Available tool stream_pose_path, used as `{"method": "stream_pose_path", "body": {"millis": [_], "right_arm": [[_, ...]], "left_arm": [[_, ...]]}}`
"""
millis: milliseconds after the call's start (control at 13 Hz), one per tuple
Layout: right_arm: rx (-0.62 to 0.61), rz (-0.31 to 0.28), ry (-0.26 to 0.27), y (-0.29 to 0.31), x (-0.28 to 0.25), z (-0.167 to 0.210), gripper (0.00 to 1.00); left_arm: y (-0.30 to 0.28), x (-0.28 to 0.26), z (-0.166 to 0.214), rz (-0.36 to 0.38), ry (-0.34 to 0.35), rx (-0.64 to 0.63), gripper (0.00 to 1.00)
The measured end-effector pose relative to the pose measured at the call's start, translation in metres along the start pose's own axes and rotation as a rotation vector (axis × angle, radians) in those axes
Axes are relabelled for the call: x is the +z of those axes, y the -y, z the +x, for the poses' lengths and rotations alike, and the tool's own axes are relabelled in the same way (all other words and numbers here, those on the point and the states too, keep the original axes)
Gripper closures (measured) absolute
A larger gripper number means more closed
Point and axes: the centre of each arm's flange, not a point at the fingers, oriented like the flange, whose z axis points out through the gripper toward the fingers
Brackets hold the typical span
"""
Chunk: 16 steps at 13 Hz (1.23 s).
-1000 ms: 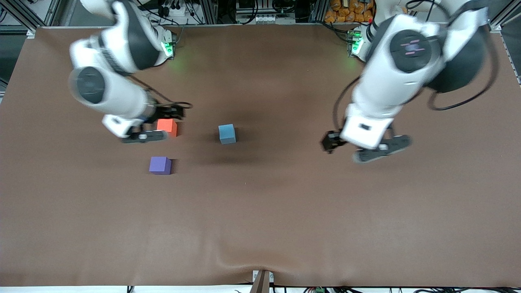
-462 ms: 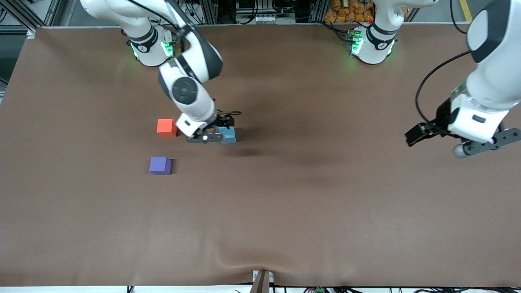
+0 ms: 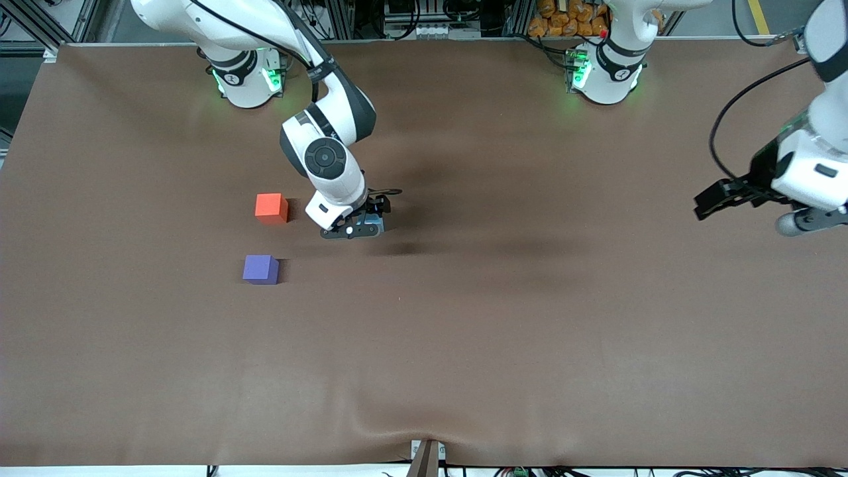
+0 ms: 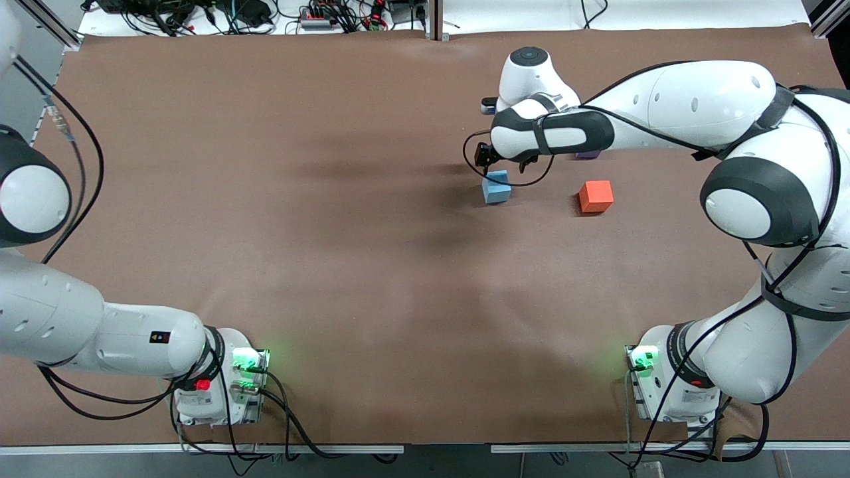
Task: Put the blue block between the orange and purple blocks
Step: 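Grasp the light-blue cube with the right gripper and lift it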
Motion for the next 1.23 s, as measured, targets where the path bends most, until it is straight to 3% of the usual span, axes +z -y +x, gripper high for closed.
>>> {"method": "stream_pose_path", "body": {"millis": [692,1000,1231], "right_arm": [[-0.004,-0.008,0.0,-0.001,0.033,-0.01,0.0],[0.0,-0.007,-0.008,0.008,0.043,-0.014,0.06],[0.006,-0.001,-0.018,0.011,0.038,-0.011,0.39]], "left_arm": [[0.028,-0.015,-0.008,0.005,0.009,0.011,0.0],[0.03,-0.016,-0.008,0.005,0.011,0.01,0.0],[0.03,-0.014,-0.008,0.006,0.015,0.01,0.0]]}}
